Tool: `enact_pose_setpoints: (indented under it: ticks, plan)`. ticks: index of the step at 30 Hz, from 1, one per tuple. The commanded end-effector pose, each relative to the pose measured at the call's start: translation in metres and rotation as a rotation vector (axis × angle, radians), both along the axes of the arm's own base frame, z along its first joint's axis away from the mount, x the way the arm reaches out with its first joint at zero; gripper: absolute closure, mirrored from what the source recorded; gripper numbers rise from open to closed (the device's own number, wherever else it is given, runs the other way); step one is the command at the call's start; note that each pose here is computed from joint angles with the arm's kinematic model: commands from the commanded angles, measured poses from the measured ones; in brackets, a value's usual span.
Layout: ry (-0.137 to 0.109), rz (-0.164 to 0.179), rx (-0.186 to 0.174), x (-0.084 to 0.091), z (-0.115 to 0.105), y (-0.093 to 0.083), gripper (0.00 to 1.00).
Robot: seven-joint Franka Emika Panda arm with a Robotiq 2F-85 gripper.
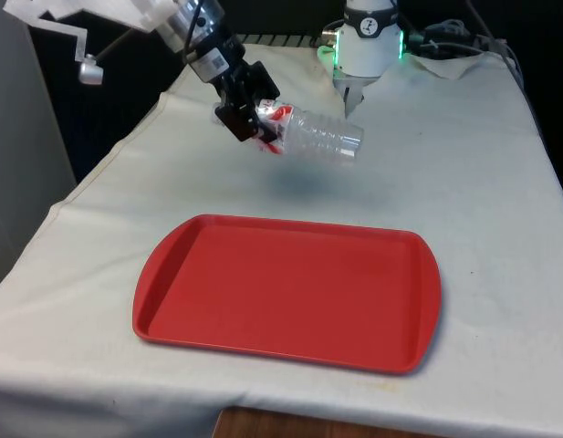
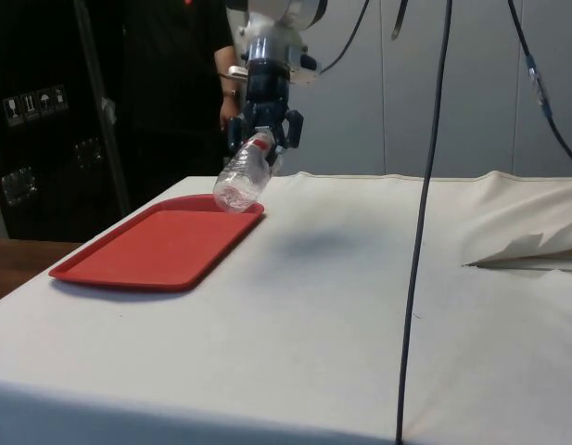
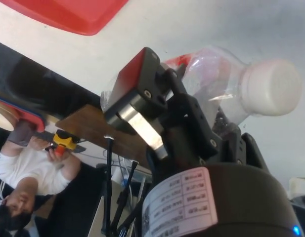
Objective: Place the bottle upright on the tray.
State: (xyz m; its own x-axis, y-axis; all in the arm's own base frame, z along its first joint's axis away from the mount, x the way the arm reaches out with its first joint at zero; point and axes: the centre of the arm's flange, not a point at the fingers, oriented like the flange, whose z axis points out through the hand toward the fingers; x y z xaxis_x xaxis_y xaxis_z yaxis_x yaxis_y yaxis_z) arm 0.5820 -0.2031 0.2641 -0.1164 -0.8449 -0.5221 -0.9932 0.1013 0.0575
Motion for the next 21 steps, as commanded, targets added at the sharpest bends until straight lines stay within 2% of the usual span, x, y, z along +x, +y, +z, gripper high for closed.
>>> enact_pose_setpoints:
  ticks: [1,4,5,6,8,14,15,16,21]
  plan:
    - [-0.007,-0.01,-0.018,0.003,0.005,0.002,0.86]
    - [-0.012,-0.017,-0.029,0.007,0.008,0.004,0.86]
    - [-0.007,-0.01,-0.016,0.006,0.005,0.003,0.86]
    - [-0.014,-0.019,-0.034,0.009,0.009,0.004,0.86]
    - [-0.017,-0.025,-0.047,0.014,0.013,0.006,0.86]
    - [-0.022,-0.032,-0.079,0.024,0.021,0.01,0.86]
    - [-0.019,-0.025,-0.069,0.023,0.019,0.01,0.86]
    - [-0.024,-0.032,-0.085,0.025,0.022,0.012,0.86]
    - [-0.028,-0.034,-0.112,0.032,0.027,0.016,0.86]
